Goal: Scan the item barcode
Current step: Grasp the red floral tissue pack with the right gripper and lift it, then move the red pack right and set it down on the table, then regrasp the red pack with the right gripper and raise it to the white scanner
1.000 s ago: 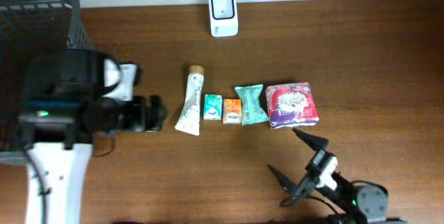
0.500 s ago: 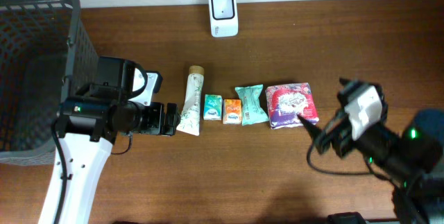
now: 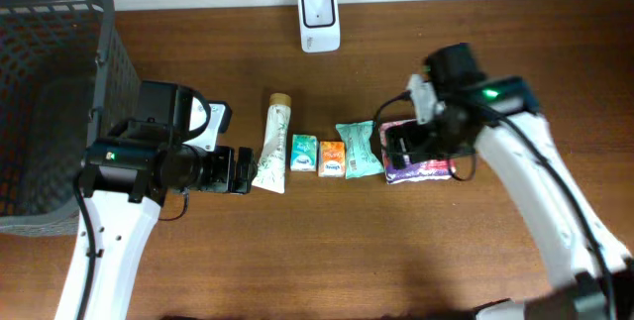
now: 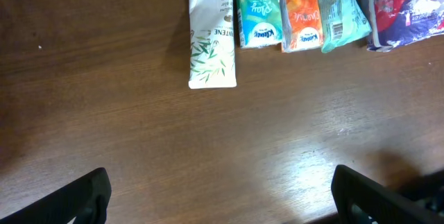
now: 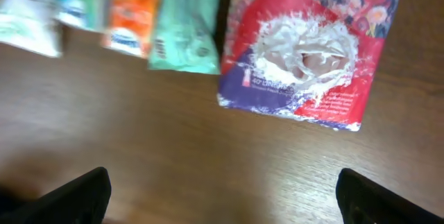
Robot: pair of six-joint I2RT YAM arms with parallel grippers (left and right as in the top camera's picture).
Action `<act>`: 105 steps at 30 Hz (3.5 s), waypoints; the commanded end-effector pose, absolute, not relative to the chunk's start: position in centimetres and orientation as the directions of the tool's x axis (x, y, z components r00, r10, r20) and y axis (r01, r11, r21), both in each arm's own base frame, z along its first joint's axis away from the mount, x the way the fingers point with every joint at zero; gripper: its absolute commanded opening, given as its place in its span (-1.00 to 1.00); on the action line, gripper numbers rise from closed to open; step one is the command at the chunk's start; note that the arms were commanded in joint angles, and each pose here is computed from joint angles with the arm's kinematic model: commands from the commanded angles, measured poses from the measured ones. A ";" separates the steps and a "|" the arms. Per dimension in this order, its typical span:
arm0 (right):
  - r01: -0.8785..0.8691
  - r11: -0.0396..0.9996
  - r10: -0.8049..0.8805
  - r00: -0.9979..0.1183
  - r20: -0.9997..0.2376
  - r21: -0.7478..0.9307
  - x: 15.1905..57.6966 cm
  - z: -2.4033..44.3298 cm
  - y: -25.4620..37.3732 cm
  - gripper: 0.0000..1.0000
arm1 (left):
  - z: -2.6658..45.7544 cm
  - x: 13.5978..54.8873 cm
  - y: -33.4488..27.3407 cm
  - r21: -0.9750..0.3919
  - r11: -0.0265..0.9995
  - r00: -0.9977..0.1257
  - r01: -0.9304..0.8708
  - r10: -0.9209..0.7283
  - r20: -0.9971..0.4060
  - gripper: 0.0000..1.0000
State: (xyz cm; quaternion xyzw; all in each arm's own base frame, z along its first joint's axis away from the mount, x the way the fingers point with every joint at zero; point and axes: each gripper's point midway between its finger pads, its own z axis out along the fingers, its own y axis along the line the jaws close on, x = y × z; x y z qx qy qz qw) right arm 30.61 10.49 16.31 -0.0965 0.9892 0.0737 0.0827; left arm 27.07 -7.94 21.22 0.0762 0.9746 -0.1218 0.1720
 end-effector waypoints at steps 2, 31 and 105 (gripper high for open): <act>-0.095 0.990 -0.105 -0.990 -0.094 -0.104 32.4 11.4 9.8 0.87 | 21.2 27.0 -8.0 -0.203 0.955 -0.923 0.215 0.131 -0.361 0.99; -0.128 0.972 -0.154 -0.981 -0.120 -0.196 36.6 2.1 11.5 0.01 | 21.2 26.9 -8.0 -0.203 0.955 -0.924 0.214 0.131 -0.359 0.98; -0.166 0.850 -0.164 -0.985 -0.047 0.499 38.7 5.7 3.5 0.94 | 21.2 26.9 -8.0 -0.203 0.955 -0.924 0.214 0.131 -0.359 0.98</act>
